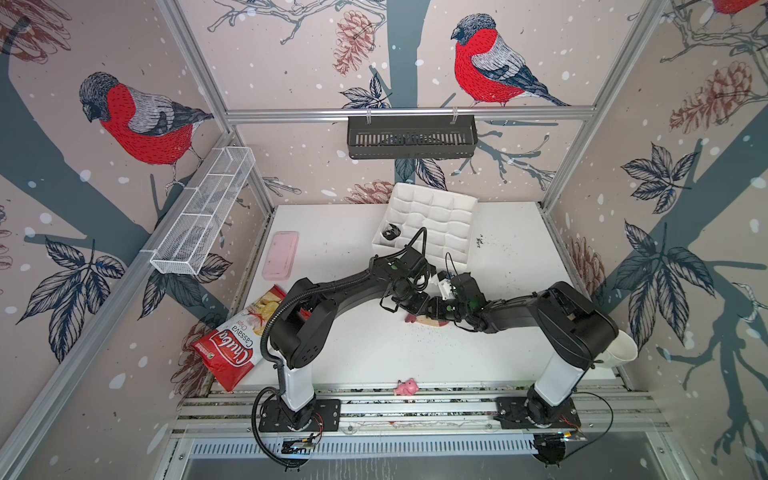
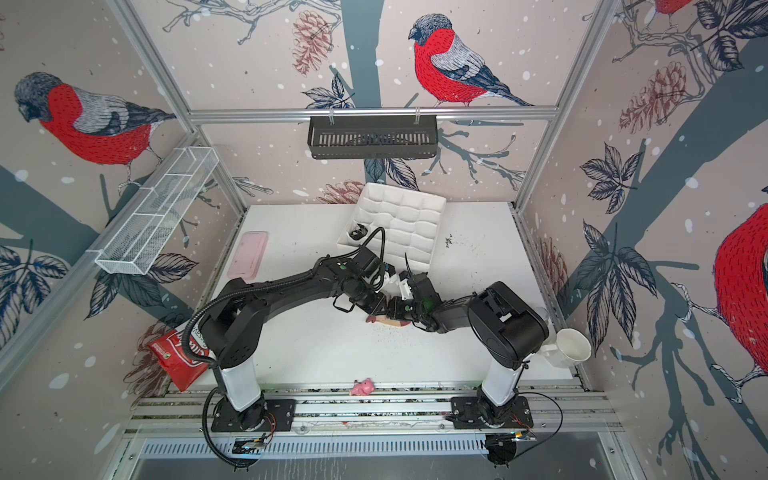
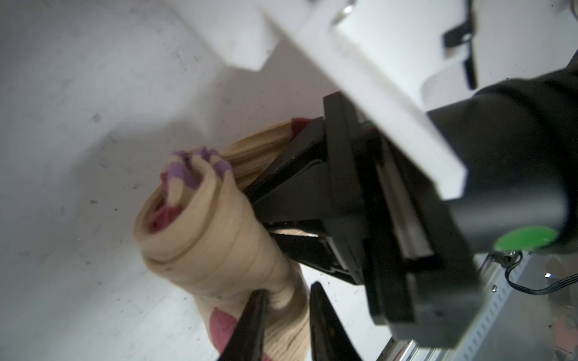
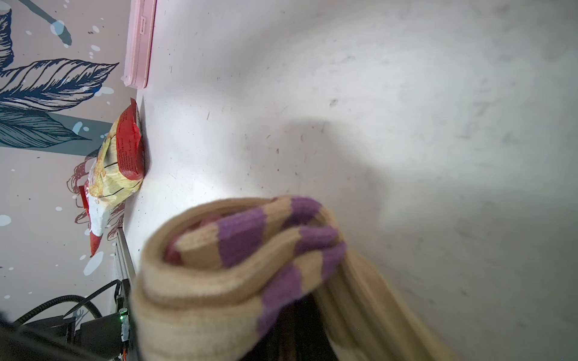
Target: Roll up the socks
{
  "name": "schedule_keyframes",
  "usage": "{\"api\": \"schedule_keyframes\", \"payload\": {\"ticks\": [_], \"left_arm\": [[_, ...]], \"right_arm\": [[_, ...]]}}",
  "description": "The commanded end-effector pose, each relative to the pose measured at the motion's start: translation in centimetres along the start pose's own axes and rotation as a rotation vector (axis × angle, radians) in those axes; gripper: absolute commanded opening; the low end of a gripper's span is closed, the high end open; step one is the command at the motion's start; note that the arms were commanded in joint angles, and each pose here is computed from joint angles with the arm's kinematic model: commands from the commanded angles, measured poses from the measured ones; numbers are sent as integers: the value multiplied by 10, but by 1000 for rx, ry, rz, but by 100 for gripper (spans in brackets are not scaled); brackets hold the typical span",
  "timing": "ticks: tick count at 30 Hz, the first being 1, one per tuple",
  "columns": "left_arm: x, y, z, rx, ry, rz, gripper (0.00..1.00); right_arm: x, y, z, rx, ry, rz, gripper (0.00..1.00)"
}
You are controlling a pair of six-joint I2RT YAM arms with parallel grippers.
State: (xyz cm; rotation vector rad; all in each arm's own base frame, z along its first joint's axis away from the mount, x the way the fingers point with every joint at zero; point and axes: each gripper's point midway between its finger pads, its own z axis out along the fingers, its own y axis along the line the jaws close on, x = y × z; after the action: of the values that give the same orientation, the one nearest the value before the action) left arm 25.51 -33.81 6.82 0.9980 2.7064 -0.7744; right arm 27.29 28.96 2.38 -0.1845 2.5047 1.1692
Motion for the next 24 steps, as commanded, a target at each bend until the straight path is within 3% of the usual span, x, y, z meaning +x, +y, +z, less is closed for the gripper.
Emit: {"api": "schedule_keyframes", "payload": {"ticks": [1, 9, 18, 24], "left_arm": [[-16, -18, 6, 130, -68, 17, 21], [-20, -12, 26, 170, -92, -30, 12], [-20, -5, 33, 147, -84, -49, 8], [-25, -8, 19, 127, -104, -33, 8]], "right_arm": [[14, -17, -1, 71, 50, 43, 15], [19, -16, -7, 77, 92, 54, 23], [29, -31, -7, 142, 156, 50, 29], [35, -23, -6, 93, 181, 44, 6]]}}
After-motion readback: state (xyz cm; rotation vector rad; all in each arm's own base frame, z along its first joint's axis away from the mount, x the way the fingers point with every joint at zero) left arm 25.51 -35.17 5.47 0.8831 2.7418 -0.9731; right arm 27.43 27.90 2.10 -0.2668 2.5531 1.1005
